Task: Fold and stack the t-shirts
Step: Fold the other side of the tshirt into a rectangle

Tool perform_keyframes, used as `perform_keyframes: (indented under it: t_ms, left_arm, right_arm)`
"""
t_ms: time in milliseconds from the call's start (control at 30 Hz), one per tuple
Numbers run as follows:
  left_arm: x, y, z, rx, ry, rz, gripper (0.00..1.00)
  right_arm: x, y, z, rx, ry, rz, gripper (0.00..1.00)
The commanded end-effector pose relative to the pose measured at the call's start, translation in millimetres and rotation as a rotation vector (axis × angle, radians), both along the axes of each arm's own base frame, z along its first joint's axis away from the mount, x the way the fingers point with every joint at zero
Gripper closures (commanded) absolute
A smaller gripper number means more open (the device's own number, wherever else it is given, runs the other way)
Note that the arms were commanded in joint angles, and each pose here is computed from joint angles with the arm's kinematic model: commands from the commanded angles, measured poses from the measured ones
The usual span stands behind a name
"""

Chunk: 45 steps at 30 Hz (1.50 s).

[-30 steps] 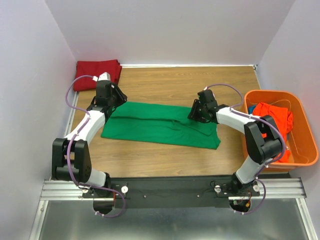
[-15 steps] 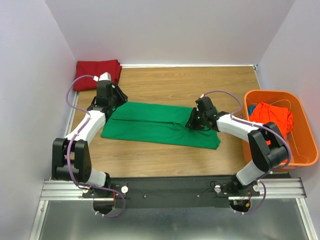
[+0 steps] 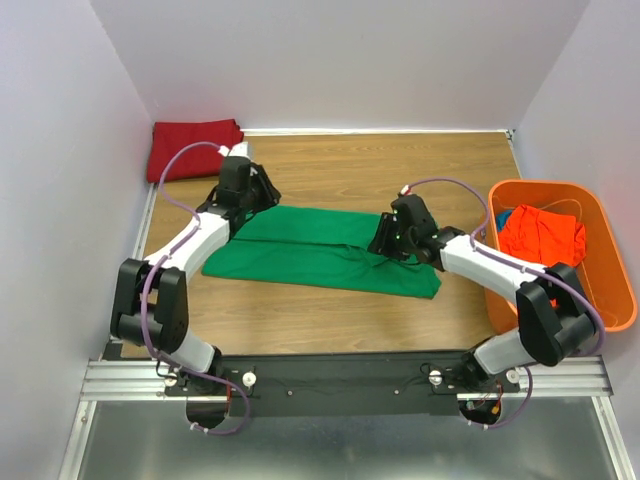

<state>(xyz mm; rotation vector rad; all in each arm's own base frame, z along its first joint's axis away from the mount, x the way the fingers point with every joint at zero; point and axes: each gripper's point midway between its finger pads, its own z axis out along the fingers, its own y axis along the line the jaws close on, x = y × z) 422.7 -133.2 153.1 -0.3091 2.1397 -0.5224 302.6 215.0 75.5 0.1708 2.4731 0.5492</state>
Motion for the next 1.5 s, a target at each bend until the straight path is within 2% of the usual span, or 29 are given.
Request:
perform_keyframes:
  t_ms: [0, 100, 133, 233, 467, 600, 1067, 1267, 1467]
  left_arm:
    - [-7, -53, 7, 0.032, -0.017, -0.17, 0.56]
    - [-25, -86, -4, 0.067, 0.006, -0.244, 0.56]
    - [-41, -112, -11, 0.071, 0.017, -0.309, 0.56]
    - [-69, -157, -23, 0.084, 0.035, -0.423, 0.56]
    - [-102, -211, -47, 0.108, 0.071, -0.546, 0.57]
    - [-102, -219, -43, 0.103, 0.062, -0.557, 0.57]
    - [-95, -237, -48, 0.102, 0.064, -0.597, 0.57]
    - [-100, -246, -58, 0.107, 0.088, -0.639, 0.58]
    - [-114, -237, -76, 0.114, 0.144, -0.612, 0.6]
  right_arm:
    - [25, -48, 2, -0.153, -0.018, -0.116, 0.49]
    - [40, -82, -7, -0.167, 0.01, -0.191, 0.5]
    - [43, -92, -13, -0.184, 0.025, -0.214, 0.5]
    - [49, -99, -21, -0.195, 0.046, -0.221, 0.52]
    - [37, -102, -50, -0.22, 0.126, -0.2, 0.69]
    - [21, -98, -44, -0.176, 0.125, -0.179, 0.73]
    - [-42, -66, -37, -0.017, 0.159, -0.041, 0.73]
    - [-49, -71, -50, -0.036, 0.187, -0.059, 0.73]
    - [-40, -78, -40, -0.056, 0.137, -0.102, 0.72]
